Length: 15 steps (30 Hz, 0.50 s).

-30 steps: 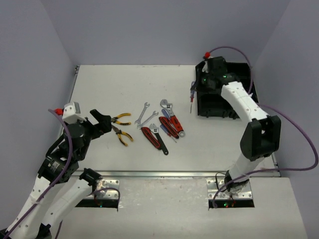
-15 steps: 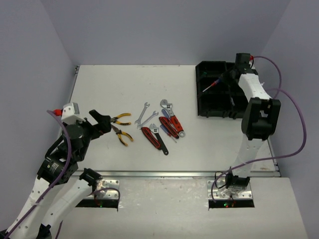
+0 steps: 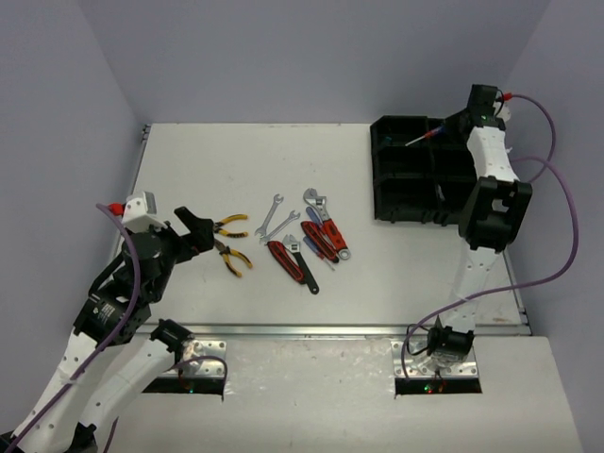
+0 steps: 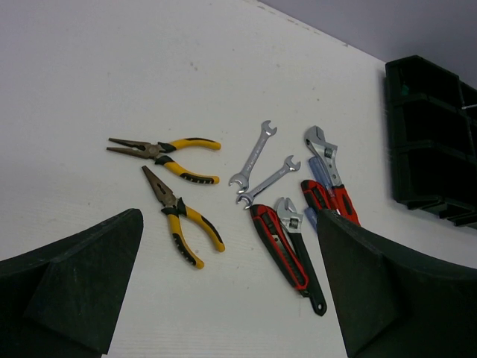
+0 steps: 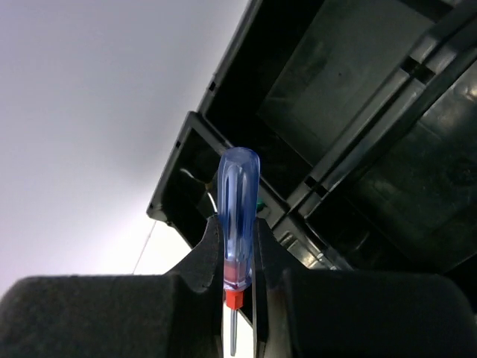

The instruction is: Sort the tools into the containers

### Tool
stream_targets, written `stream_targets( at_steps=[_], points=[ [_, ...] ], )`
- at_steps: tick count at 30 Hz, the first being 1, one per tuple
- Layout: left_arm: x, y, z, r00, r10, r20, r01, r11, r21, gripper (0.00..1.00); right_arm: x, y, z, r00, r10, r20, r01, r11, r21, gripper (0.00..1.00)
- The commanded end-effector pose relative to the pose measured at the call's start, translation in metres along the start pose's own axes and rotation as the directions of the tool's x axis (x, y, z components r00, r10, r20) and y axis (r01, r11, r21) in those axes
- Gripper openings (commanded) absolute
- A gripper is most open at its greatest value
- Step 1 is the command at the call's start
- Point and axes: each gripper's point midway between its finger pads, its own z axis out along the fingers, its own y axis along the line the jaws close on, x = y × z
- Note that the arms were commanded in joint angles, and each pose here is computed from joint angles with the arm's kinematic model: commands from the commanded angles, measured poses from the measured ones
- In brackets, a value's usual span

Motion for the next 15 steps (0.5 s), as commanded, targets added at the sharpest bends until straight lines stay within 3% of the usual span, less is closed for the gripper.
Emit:
stream_targets(
  at_steps=[1,13,15],
  points=[
    [-0.005,-0.008,0.007,1.000,0.011,0.010,-0.011,1.000,0.023,1.00,0.015,0.008,-0.026,0.994,0.112,0.015,-0.111,0.992,-0.068,0.00],
    [-0.014,-0.005,-0.004,0.998,-0.021,0.060,0.019,0.999,0.039,1.00,0.073,-0.006,-0.031,0.990,0.134,-0.050,-0.136,0.990,-0.033,0.00],
    [-0.015,-0.005,-0.006,0.997,-0.026,0.068,0.023,0.999,0.045,1.00,0.074,-0.006,-0.033,0.992,0.122,-0.041,-0.124,0.992,-0.031,0.06]
  ],
)
